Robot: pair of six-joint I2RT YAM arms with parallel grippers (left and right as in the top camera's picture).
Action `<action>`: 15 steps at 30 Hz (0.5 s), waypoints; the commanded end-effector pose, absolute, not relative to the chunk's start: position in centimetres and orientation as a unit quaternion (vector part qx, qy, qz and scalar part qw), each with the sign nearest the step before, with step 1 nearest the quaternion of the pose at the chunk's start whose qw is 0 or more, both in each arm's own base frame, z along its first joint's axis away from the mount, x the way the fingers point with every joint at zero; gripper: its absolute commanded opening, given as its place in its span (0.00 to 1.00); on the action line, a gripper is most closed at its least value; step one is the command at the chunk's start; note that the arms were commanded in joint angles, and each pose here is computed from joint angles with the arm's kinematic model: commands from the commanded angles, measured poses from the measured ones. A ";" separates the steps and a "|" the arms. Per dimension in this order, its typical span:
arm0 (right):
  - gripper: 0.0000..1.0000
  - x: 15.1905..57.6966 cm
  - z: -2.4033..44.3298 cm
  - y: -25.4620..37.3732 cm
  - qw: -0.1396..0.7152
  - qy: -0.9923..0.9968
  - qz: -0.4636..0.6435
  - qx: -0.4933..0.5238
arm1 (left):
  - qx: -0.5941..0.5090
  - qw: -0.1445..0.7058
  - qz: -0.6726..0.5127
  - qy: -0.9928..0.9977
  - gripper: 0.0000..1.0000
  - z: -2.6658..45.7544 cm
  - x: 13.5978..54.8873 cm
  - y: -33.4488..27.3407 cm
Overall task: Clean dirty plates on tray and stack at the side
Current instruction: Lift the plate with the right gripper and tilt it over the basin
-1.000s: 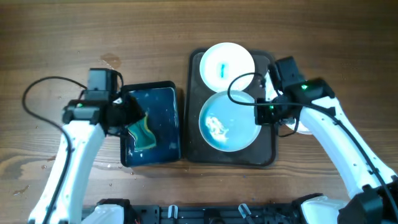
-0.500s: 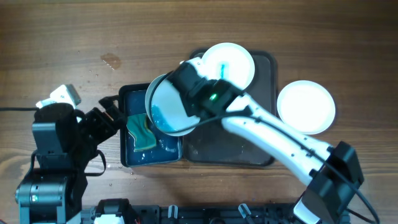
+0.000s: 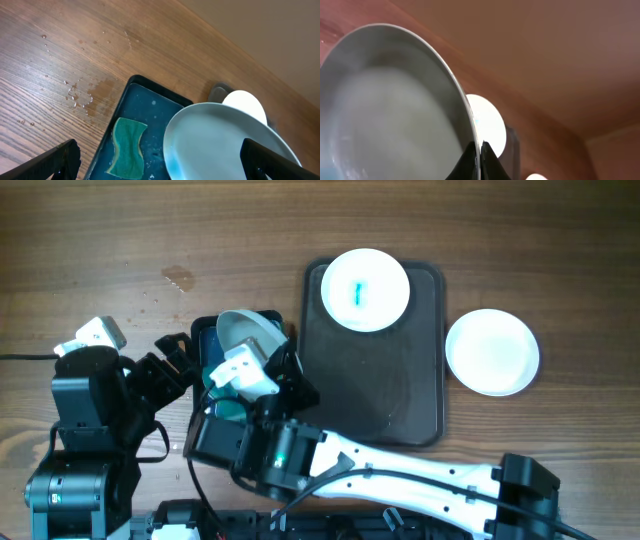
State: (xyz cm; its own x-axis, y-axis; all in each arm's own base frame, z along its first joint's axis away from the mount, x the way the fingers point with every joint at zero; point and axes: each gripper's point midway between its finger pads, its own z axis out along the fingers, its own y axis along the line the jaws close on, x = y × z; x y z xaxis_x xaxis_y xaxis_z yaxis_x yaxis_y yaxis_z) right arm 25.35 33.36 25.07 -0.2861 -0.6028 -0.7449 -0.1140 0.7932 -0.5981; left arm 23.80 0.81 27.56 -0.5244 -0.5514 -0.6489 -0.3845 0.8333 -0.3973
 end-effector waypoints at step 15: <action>0.04 25.3 29.6 33.0 0.587 0.708 -0.305 -0.247 | -0.278 0.416 -0.094 0.861 1.00 28.1 23.9 1.4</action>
State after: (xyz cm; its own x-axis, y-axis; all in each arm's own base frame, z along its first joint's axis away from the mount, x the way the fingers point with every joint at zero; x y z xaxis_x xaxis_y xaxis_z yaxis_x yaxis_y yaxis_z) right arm 25.52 33.23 27.64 -0.2085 -0.7201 -0.6618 -0.0317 0.6813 -0.7314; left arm 23.80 0.81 27.56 -0.5244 -0.5514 -0.6489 -0.3845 0.8333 -0.3973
